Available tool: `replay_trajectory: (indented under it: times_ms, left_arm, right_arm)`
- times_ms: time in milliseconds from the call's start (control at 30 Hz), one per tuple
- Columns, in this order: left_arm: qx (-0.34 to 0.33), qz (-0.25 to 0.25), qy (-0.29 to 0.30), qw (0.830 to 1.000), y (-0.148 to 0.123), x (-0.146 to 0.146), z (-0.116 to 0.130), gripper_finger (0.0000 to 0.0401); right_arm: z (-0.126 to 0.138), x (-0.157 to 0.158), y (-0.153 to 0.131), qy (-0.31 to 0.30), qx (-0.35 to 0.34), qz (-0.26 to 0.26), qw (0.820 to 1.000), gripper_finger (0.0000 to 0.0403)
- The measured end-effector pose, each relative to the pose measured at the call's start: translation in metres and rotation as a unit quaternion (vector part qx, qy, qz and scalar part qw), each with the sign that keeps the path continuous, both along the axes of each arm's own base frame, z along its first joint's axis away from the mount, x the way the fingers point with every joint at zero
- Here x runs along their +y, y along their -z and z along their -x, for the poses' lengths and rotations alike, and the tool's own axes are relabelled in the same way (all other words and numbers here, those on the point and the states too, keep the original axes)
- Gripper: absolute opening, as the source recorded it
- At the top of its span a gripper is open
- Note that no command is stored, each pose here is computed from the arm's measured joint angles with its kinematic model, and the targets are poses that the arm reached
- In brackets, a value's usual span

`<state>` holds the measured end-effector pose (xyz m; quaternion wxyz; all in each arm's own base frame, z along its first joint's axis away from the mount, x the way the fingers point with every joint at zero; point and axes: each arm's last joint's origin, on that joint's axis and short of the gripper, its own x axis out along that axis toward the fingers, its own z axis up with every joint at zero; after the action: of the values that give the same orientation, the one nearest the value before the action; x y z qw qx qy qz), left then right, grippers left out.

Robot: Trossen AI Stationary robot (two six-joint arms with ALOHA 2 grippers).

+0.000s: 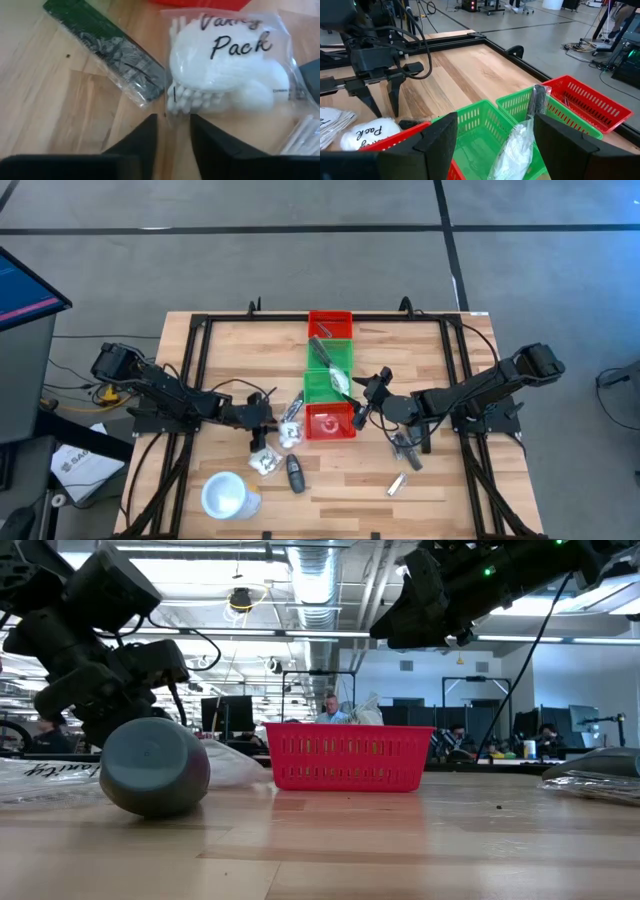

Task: Pick & Place Travel size toiletries
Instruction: Put the white cotton pack into the bottom green bin

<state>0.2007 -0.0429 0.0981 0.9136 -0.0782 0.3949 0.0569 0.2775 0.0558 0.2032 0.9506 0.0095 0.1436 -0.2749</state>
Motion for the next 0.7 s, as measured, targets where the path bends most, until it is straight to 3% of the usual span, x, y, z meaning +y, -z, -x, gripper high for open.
replay_trajectory:
  times_ms: [167, 300, 700]
  left_arm:
    - [-0.003, 0.002, 0.003, 1.0, -0.002, 0.0, 0.0, 0.0012]
    - [-0.007, 0.006, 0.042, 0.999, -0.006, -0.004, 0.003, 0.0001]
    - [-0.047, 0.005, 0.051, 0.998, -0.025, -0.008, 0.008, 0.0]
  right_arm:
    - [0.0, 0.0, 0.0, 0.0, 0.001, 0.001, 1.0, 0.0249]
    - [0.0, 0.0, 0.0, 0.0, 0.002, 0.001, 1.0, 0.0249]
    - [0.001, -0.004, 0.004, 0.015, 0.012, -0.016, 1.0, 0.0249]
